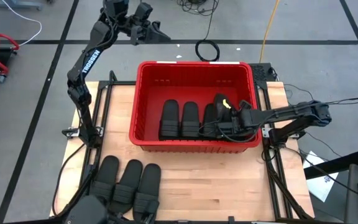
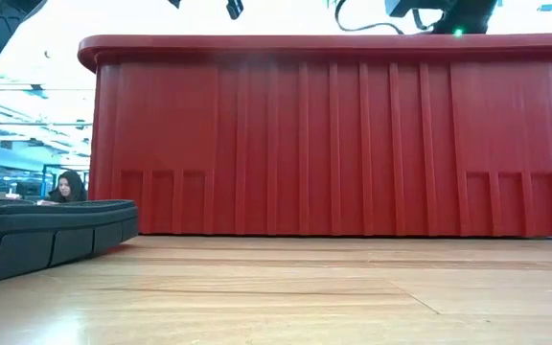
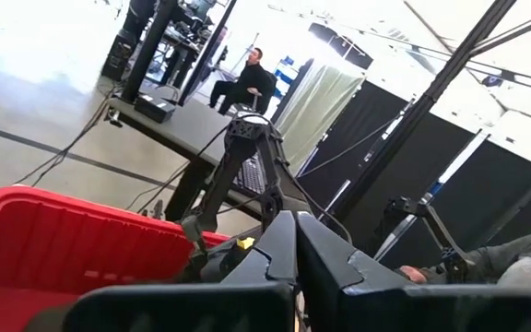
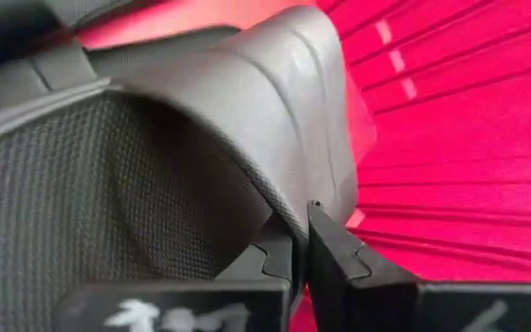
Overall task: Pick and place slides into bin
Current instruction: Put the black slide into the red bin
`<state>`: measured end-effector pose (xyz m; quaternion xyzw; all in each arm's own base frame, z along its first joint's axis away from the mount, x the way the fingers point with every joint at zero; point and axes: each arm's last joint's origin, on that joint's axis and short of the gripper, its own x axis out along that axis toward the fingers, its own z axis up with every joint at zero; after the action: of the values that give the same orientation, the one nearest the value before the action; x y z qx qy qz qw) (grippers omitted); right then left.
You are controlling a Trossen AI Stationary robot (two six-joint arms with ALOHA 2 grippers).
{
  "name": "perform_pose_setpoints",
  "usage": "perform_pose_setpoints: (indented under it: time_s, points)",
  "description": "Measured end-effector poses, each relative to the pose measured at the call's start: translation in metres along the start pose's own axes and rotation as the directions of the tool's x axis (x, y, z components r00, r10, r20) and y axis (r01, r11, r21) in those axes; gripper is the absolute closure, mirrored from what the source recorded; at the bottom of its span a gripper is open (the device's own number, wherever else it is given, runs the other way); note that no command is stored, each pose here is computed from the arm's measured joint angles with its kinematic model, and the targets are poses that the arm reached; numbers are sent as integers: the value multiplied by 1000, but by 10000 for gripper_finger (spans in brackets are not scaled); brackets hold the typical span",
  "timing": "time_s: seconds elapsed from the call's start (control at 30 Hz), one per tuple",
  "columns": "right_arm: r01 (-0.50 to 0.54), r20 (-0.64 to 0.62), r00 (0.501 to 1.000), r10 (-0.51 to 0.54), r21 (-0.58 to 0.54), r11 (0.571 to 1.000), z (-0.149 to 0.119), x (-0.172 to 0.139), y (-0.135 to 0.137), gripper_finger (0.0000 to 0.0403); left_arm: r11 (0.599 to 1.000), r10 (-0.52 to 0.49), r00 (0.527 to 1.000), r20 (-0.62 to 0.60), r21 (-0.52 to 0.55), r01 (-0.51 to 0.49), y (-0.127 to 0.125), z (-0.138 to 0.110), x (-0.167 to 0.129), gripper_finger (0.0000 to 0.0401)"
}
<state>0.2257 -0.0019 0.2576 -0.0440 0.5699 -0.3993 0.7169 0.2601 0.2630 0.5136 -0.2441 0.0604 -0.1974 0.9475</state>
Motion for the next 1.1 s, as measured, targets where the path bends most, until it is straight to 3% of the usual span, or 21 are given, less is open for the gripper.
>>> perform_pose_setpoints:
  time_s: [0.13,0.3,0.53,1.1]
  points:
    - [-93,-51,994,93,-1,996,-1,0,0,394,1000,3,1000,1,0,-3,0,0,2,390]
    - [-218,-75,973,218,7,976,-1,-5,-2,343,1000,2,1000,1,-1,-2,0,0,2,398]
    - [-286,-32,957,288,51,957,-4,-14,-13,292,1000,2,1000,1,1,-2,0,0,2,389]
    - [-400,-45,912,407,117,909,4,-7,-30,280,999,-5,1000,-3,50,6,0,0,2,382]
